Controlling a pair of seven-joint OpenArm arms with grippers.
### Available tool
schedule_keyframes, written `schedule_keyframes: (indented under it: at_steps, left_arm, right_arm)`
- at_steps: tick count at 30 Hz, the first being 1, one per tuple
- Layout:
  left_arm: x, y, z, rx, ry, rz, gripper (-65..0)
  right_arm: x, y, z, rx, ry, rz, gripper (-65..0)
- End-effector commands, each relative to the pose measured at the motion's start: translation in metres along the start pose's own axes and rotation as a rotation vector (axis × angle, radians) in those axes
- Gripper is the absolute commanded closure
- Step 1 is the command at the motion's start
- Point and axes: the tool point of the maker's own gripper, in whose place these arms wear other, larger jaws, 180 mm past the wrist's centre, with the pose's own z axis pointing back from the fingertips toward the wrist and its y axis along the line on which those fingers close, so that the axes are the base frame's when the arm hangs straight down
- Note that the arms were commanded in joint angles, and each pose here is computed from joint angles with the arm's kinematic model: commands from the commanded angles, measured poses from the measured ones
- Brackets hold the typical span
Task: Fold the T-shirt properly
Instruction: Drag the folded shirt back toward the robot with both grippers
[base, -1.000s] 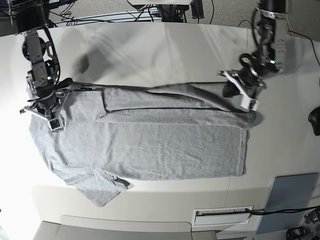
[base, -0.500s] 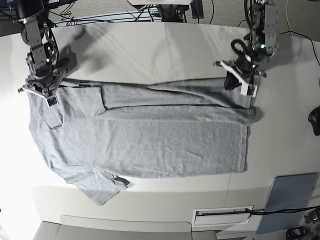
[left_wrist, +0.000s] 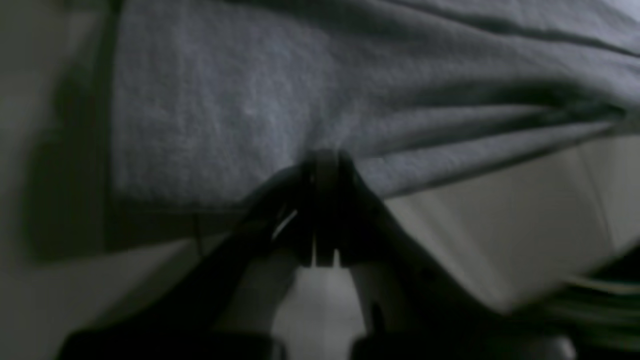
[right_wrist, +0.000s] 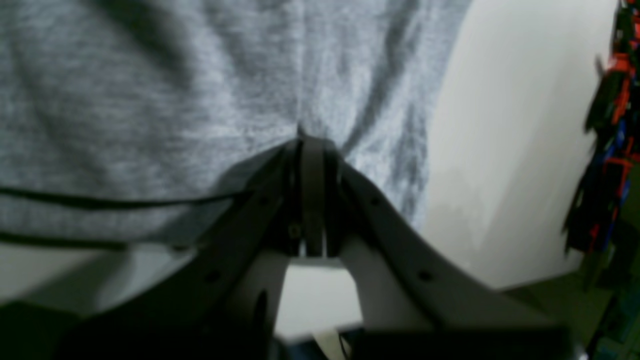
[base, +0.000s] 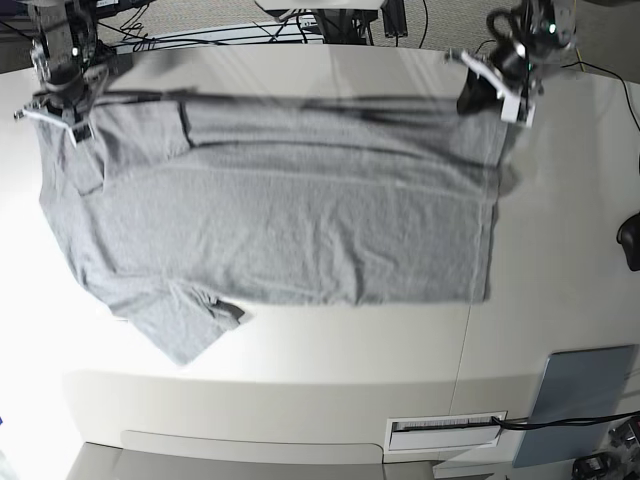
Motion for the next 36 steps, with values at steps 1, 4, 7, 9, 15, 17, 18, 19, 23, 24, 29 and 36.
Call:
schedule_keyframes:
  at_steps: [1, 4, 7, 9, 15, 17, 18, 19, 23, 24, 29, 36]
  left_arm:
    - [-0.071, 0.018, 0.021, 0.096, 0.312, -0.051, 0.0]
    - [-0.087, 0.013, 0.037, 0.093, 0.349, -0.047, 0.0]
    - [-0.093, 0.003, 0.043, 0.053, 0.359, -0.06, 0.0]
    - [-0.094, 0.002, 0.045, 0.051, 0.365, -0.061, 0.0]
    - [-0.088, 0.0, 0.046, 0.049, 0.361, -0.078, 0.0]
    - [-0.084, -0.002, 0.047, 0.047, 0.354, -0.087, 0.0]
    - [-0.083, -0.003, 0.047, 0.047, 0.351, -0.093, 0.0]
    - [-0.081, -0.003, 0.047, 0.047, 0.35, -0.098, 0.0]
    - [-0.079, -0.001, 0.049, 0.055, 0.358, -0.131, 0.0]
    - [-0.078, 0.001, 0.05, 0.057, 0.361, -0.138, 0.0]
    - [-0.075, 0.011, 0.054, 0.083, 0.359, -0.144, 0.0]
    - [-0.062, 0.034, 0.064, 0.152, 0.329, -0.141, 0.0]
  right_arm:
    - [-0.002, -0.013, 0.004, -0.033, 0.004, 0.016, 0.0]
    - [-0.016, -0.014, 0.011, -0.031, 0.029, 0.025, 0.0]
    - [-0.028, -0.015, 0.015, -0.032, 0.051, 0.032, 0.0]
    - [-0.036, -0.015, 0.017, -0.03, 0.068, 0.037, 0.0]
    - [-0.055, -0.012, 0.024, -0.026, 0.107, 0.079, 0.0]
    - [-0.056, -0.012, 0.025, -0.024, 0.109, 0.08, 0.0]
    - [-0.056, -0.012, 0.025, -0.024, 0.111, 0.08, 0.0]
    - [-0.057, -0.011, 0.025, -0.024, 0.116, 0.077, 0.0]
    - [-0.061, -0.012, 0.025, -0.033, 0.136, 0.077, 0.0]
    - [-0.064, -0.013, 0.027, -0.037, 0.144, 0.091, 0.0]
    - [-0.072, -0.017, 0.031, -0.069, 0.152, 0.134, 0.0]
    - [-0.07, -0.021, 0.033, -0.099, 0.143, 0.143, 0.0]
